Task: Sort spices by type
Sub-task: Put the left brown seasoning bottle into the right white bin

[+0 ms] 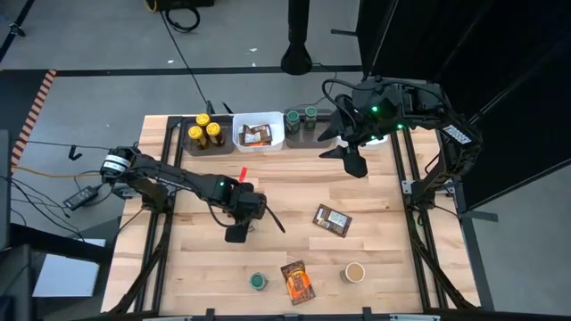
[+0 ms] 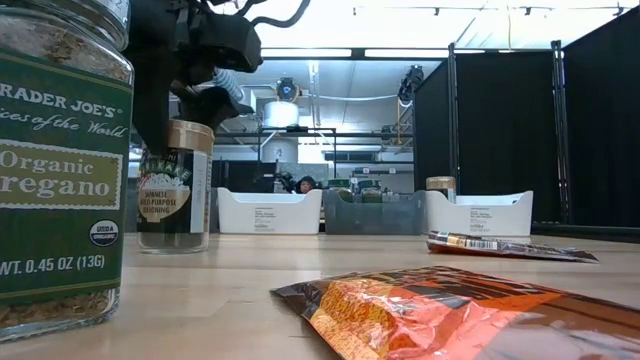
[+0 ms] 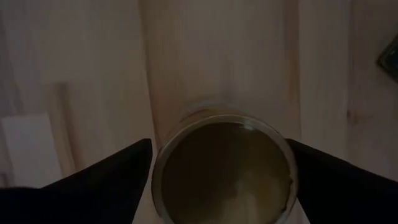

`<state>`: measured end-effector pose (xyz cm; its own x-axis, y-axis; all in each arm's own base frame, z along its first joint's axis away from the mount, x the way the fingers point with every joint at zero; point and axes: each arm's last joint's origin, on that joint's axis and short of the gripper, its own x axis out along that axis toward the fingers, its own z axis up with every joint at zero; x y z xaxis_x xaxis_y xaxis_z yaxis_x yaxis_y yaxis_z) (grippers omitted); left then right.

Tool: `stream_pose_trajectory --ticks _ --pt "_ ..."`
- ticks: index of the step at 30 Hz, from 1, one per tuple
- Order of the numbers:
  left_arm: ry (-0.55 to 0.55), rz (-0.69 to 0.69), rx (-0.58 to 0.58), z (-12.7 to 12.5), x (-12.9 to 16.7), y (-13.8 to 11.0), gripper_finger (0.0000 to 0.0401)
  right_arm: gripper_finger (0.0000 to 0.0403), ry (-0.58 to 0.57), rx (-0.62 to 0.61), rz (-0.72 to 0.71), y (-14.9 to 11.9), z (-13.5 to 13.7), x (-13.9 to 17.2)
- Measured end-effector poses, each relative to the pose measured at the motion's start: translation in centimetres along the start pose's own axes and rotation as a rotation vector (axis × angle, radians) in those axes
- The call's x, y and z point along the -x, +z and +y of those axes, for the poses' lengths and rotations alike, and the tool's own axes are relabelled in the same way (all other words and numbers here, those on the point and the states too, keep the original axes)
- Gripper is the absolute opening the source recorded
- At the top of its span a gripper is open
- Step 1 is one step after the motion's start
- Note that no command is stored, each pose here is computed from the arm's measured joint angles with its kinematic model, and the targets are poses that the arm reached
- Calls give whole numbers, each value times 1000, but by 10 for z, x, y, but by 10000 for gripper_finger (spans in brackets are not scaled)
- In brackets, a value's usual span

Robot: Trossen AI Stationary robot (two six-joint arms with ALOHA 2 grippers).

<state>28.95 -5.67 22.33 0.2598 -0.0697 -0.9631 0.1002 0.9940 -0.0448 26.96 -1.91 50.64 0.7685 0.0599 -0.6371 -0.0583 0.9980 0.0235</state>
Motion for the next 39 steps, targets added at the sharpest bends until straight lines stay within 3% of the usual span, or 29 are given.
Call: stream_pose_trajectory --ticks 10,19,27,35,39 --pt "1 -29 -10 0 -6 0 348 215 0 -2 3 0 0 0" --pt "8 -26 -10 0 -6 -1 268 215 0 -3 3 0 0 0" --pt "13 -16 -10 3 -3 0 267 215 0 -36 1 0 0 0" --pt "60 3 27 35 23 11 267 215 -1 -61 -17 -2 1 10" --pt "113 -71 63 59 48 25 267 215 -2 -103 -53 -5 4 28"
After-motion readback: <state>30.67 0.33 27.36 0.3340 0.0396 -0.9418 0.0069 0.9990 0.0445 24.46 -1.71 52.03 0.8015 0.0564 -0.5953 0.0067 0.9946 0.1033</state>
